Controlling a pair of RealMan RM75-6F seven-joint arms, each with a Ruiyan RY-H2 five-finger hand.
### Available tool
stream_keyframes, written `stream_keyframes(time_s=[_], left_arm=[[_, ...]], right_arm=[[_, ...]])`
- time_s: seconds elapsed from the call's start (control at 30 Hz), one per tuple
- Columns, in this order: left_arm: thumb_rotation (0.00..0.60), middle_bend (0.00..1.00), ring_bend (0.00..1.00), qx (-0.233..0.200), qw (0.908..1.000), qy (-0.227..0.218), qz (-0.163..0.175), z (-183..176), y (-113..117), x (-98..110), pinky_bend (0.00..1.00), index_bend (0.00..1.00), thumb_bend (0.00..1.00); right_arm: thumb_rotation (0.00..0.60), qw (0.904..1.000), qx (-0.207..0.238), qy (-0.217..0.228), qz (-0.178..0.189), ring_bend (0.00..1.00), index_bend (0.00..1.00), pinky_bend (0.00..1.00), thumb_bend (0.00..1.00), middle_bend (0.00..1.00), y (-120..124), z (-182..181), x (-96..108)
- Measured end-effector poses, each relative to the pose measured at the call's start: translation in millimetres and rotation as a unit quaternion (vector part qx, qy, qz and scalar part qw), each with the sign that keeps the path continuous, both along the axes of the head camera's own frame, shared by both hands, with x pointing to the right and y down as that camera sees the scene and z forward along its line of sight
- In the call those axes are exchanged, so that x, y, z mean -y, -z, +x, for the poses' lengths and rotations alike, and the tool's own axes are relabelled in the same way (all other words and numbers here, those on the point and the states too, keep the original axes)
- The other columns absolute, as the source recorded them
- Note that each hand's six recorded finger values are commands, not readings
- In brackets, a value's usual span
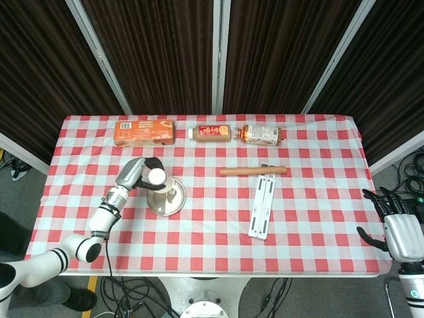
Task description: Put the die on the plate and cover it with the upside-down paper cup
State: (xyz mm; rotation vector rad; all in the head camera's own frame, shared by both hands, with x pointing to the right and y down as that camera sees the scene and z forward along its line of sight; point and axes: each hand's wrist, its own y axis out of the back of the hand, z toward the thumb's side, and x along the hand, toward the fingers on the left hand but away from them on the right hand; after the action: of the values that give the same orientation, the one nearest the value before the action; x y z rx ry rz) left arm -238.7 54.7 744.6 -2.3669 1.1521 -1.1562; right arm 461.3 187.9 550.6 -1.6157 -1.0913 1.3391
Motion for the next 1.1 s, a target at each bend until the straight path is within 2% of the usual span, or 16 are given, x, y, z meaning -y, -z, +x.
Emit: stream_keyframes(time_s=[0.3,0.5,0.73,1.0,1.1], left_arm=[[0.600,0.54,0.39,0.040,0.9977,-0.054,0.007,29,-10,-12,0.37,0.51,0.19],[0.600,0.53,0.39,0.051,0.9972,-0.054,-0.007,36,-21,-18,0.37,0.51,0.19],[0.600,0.53,0.39,0.062,0.9960,-0.064,-0.011,33,-21,-20,0.36,0.51,0.19],[0.600,0.53,0.39,0.057,0.9947,-0.071,-0.047,21,-14,-29,0.33,0.50,0.19],[0.600,0.53,0.39,0.053,0.9955,-0.064,-0.046,22,-15,-29,0.33,0.50,0.19]], right_arm=[[0.600,1.0000,0.002,-0.003,-0.003,0.08,0.12,0.14,0.13,0.25,-2,2,-1],[0.600,1.0000,0.003,-0.005,-0.005,0.08,0.12,0.14,0.13,0.25,-4,4,-1],[0.600,1.0000,0.005,-0.004,-0.006,0.08,0.12,0.14,0.13,0.25,-6,4,0],[0.600,0.9999,0.008,-0.003,-0.009,0.08,0.12,0.14,0.13,0.25,-8,3,1],[0.600,0.9999,0.008,-0.004,-0.008,0.08,0.12,0.14,0.13,0.25,-7,4,0]])
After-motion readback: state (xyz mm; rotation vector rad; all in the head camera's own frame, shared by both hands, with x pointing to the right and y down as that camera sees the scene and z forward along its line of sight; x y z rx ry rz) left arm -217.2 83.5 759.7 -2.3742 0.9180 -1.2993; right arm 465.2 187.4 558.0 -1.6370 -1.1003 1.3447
